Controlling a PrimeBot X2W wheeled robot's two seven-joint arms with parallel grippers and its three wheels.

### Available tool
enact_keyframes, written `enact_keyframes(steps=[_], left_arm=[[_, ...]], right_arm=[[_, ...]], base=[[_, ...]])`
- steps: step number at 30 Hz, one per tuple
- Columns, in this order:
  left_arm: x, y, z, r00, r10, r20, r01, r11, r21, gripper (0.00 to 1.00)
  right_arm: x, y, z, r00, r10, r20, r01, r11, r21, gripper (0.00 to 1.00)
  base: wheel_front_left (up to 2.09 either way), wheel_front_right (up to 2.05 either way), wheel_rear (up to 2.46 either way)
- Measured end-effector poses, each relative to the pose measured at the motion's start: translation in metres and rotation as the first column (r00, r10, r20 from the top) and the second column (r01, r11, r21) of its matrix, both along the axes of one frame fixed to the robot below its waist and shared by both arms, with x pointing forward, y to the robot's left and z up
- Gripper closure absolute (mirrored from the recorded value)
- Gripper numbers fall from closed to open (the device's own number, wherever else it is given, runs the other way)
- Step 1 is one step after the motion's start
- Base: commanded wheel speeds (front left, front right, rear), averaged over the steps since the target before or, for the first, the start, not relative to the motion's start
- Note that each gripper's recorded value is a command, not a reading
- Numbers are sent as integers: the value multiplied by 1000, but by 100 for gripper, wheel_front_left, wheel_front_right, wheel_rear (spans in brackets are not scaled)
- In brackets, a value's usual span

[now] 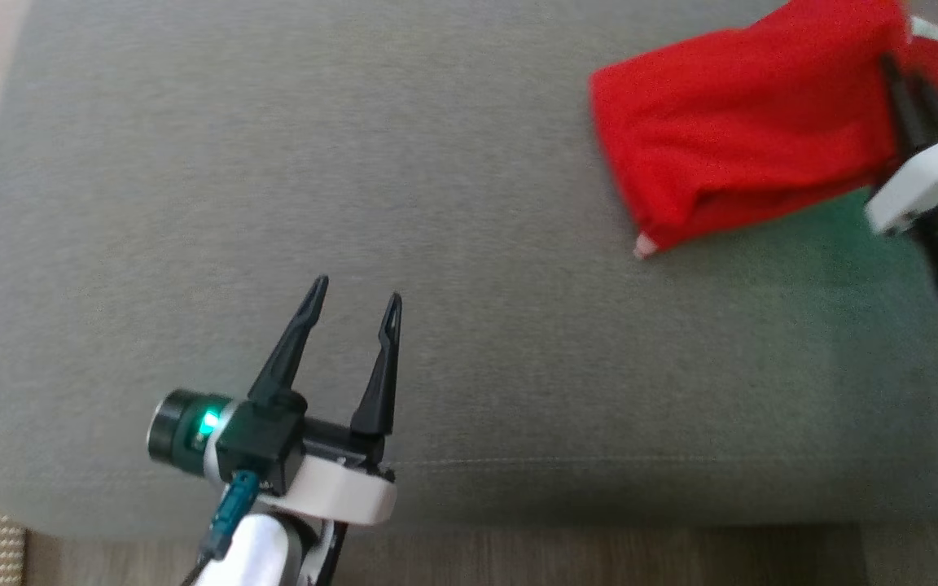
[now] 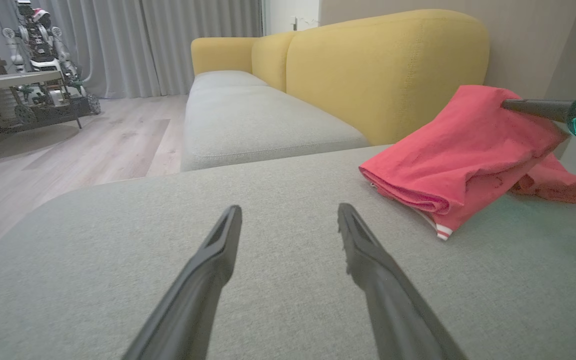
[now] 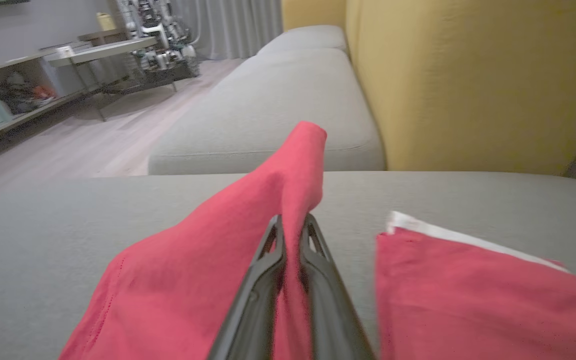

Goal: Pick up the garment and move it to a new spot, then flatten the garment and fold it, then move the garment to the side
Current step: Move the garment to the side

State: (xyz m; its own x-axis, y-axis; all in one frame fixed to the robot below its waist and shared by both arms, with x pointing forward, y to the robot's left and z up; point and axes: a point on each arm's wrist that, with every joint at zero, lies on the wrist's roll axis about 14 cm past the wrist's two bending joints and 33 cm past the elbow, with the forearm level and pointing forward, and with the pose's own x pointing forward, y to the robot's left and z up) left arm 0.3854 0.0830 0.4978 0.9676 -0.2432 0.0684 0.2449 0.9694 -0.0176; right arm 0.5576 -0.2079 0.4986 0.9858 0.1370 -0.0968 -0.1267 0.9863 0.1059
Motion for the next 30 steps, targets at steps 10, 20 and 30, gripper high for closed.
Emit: enact_keyframes(steps=[10,20,30], left_arm=[[23,-29,-15,995,-95,-20,94,995,-19,0],[34,-31,-24,993,-111,-35,111,994,-21,0],[29,-17,-4,998,-54,13,54,998,-10,0]], right_arm=[[-2,-110,21,974,-220,43,223,971,-84,100],[-20,-181,-3,917,-399,-16,387,898,-208,0],[-16,-121,10,944,-314,97,329,907,-262,0]], base=[[0,0,0],[0,0,0],[0,0,0]])
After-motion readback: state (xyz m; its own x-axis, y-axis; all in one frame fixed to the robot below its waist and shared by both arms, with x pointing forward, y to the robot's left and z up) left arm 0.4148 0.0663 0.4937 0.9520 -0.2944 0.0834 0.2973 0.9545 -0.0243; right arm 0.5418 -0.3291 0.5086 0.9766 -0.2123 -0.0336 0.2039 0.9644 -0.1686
